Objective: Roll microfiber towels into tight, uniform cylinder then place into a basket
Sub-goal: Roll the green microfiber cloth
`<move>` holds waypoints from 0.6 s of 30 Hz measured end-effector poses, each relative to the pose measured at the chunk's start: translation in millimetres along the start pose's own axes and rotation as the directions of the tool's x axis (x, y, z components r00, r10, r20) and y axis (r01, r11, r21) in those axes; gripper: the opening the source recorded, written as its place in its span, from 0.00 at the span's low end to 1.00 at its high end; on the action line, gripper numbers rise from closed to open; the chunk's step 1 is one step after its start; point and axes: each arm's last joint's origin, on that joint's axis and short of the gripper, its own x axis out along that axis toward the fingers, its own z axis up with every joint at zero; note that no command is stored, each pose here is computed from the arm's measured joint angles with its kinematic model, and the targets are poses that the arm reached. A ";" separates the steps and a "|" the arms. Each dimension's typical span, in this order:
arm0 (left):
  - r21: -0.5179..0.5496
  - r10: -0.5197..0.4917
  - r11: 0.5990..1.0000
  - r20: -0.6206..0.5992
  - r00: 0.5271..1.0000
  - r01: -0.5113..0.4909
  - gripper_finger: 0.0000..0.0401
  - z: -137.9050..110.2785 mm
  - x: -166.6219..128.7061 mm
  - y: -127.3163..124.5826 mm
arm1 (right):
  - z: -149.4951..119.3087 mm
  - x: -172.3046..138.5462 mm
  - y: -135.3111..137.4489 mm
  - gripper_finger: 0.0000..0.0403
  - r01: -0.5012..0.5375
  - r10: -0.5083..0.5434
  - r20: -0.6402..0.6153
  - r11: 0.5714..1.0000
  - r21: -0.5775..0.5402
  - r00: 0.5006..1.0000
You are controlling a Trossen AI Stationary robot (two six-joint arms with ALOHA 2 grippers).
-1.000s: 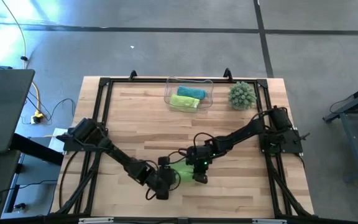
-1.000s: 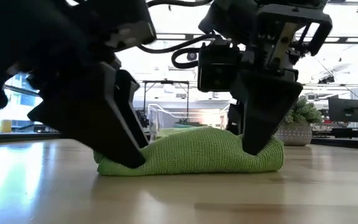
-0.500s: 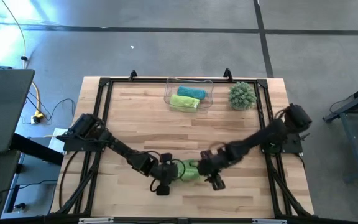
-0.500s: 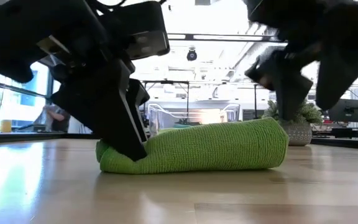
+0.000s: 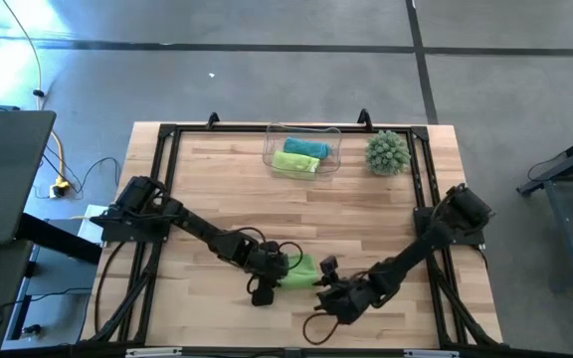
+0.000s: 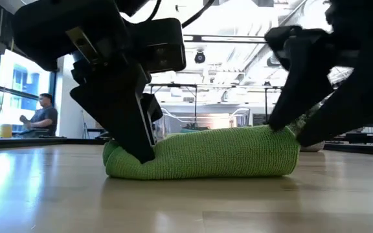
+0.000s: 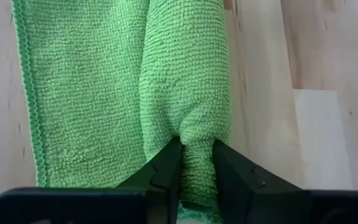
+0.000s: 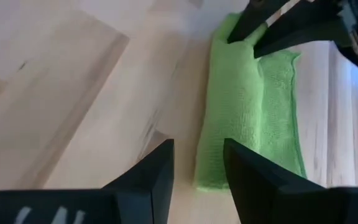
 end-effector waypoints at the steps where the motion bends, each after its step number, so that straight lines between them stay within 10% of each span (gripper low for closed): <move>1: -0.004 -0.004 1.000 -0.001 1.000 0.004 0.17 0.0 0.0 -0.1 | 0.2 2.6 -1.5 0.32 -0.001 0.001 0.003 1.000 0.007 1.000; 18: -0.078 -0.028 0.997 0.015 1.000 0.029 0.17 3.1 -12.3 -6.0 | -13.4 42.5 -40.3 0.48 -0.042 0.061 -0.091 0.979 0.198 0.994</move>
